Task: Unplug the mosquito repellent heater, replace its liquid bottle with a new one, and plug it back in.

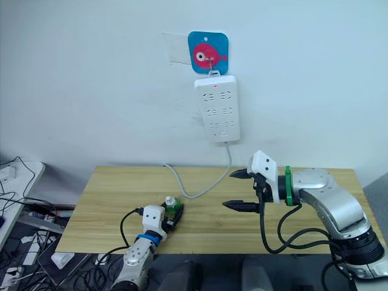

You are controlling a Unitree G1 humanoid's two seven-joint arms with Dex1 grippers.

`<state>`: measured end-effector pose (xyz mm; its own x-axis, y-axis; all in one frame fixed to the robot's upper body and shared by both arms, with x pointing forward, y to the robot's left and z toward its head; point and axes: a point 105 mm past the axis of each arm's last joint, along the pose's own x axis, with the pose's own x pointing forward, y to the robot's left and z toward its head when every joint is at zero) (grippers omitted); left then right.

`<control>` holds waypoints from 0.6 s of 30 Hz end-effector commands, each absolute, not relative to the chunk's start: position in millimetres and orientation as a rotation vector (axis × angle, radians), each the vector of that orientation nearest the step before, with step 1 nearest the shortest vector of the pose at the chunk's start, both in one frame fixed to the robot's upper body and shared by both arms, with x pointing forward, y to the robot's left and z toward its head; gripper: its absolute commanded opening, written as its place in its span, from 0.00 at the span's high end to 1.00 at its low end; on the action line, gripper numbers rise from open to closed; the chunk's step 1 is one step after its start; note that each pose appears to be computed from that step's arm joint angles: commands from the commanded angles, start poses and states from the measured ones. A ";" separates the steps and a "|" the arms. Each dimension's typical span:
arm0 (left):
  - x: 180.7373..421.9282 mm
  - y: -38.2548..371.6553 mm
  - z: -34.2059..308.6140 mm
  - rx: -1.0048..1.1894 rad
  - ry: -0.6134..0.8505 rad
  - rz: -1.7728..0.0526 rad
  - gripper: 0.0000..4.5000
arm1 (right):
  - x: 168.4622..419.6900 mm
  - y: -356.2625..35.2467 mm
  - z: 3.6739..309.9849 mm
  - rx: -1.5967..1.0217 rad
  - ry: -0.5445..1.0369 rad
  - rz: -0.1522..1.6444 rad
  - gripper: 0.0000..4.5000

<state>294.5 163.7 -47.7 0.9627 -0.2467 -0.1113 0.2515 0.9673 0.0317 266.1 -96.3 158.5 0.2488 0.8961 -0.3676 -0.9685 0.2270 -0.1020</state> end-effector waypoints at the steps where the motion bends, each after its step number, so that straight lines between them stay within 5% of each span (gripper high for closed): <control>1: 294.6 168.0 -44.1 0.067 0.084 -0.222 0.50 | 262.4 -96.8 181.6 -0.354 0.190 1.296 0.00; 4: 296.9 164.4 -33.1 0.089 0.044 -0.244 0.50 | 263.8 -100.2 186.4 -0.350 0.186 1.275 0.00; 8: 303.8 133.8 27.7 0.121 -0.090 -0.505 0.50 | 271.7 -104.9 187.9 -0.301 0.179 1.236 0.00; 12: 287.8 101.5 67.6 0.173 -0.036 -0.885 0.50 | 282.4 -103.5 179.3 -0.267 0.156 1.215 0.00; 18: 282.8 92.8 85.9 0.254 0.096 -1.174 0.50 | 296.4 -100.1 166.7 -0.217 0.108 1.189 0.00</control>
<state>286.2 100.3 75.2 0.4506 -0.8655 -0.2186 0.8917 0.4248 0.1561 294.9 -100.8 162.8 0.3625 0.9049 -0.2230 -0.9319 0.3551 -0.0739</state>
